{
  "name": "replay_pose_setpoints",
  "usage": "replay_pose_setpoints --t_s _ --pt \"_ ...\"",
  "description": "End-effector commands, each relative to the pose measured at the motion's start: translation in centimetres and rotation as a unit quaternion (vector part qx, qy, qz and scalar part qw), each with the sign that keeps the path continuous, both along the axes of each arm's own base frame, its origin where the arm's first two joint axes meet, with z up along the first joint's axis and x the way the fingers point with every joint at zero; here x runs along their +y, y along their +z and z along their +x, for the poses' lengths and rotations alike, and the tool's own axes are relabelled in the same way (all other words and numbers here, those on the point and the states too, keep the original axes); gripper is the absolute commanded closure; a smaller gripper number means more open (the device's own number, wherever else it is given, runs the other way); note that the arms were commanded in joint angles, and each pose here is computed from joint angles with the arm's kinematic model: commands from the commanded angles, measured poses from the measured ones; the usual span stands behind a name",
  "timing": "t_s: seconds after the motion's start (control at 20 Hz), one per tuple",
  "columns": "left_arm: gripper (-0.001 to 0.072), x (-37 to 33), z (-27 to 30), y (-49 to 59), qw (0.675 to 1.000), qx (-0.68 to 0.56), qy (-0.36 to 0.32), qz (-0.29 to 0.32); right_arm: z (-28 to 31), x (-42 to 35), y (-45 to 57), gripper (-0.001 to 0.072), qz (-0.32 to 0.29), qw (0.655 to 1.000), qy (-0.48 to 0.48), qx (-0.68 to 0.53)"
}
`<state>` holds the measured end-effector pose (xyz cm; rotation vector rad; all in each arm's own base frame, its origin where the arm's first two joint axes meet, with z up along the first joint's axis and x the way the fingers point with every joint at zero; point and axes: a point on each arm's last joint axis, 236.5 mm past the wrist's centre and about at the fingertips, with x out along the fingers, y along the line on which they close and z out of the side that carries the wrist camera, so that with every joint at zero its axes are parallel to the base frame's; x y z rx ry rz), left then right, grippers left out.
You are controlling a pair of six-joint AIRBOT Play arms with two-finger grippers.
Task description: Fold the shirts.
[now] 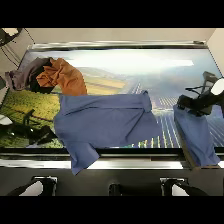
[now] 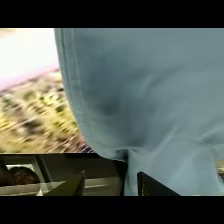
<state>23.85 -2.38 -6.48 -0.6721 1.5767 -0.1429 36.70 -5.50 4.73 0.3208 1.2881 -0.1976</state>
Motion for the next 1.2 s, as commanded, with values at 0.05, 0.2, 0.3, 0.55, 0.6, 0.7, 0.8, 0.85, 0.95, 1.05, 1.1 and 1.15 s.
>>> replay_pose_setpoints --t_s 0.05,0.2,0.3,0.55,0.6,0.7,0.8,0.85,0.95,1.05,1.1,1.15 --pt "0.0292 -1.0 -1.4 -2.6 1.0 -0.002 0.024 -0.009 -1.3 2.5 -0.3 0.0148 0.054 0.997 0.04 0.023" --pt "0.0293 -0.8 -1.2 -3.3 0.999 -0.008 0.034 0.0 -1.6 2.6 -0.3 0.0148 0.055 0.997 0.043 0.028" --pt "0.0294 -0.7 -1.0 -3.6 0.999 -0.011 0.036 0.004 -1.8 2.6 -0.4 0.0148 0.056 0.997 0.046 0.032" --pt "0.0304 -1.8 1.1 -4.5 0.998 -0.024 0.065 -0.009 -2.4 2.8 -0.5 0.0149 0.059 0.996 0.048 0.045" --pt "0.0315 -2.1 1.0 -4.8 0.998 -0.02 0.059 -0.009 -2.6 2.8 -0.5 0.0149 0.059 0.996 0.05 0.049" --pt "0.0376 -2.3 0.9 -5.3 0.998 -0.01 0.06 -0.009 -2.9 2.7 -0.6 0.0148 0.056 0.996 0.05 0.056" --pt "0.0666 -2.1 1.2 -5.4 0.998 -0.012 0.068 -0.004 -3.3 2.9 -1.6 0.0124 0.063 0.995 0.045 0.065" --pt "0.0682 -2.0 1.2 -5.4 0.998 -0.014 0.068 -0.003 -3.9 3.2 -2.8 0.0085 0.071 0.993 0.043 0.078" --pt "0.0683 -2.0 1.2 -5.4 0.998 -0.014 0.067 -0.003 -5.3 3.7 -5.9 0.008 0.083 0.99 0.032 0.11" --pt "0.0684 -2.0 1.2 -5.1 0.998 -0.021 0.06 -0.003 -6.5 4.4 -9.0 0.008 0.103 0.985 0.022 0.136" --pt "0.0685 -2.1 1.2 -4.9 0.998 -0.024 0.054 -0.004 -6.7 5.0 -10.0 0.0081 0.116 0.983 0.017 0.142" --pt "0.0685 -2.1 1.1 -4.7 0.998 -0.027 0.051 -0.004 -6.5 5.4 -10.8 0.0082 0.126 0.981 0.012 0.144"
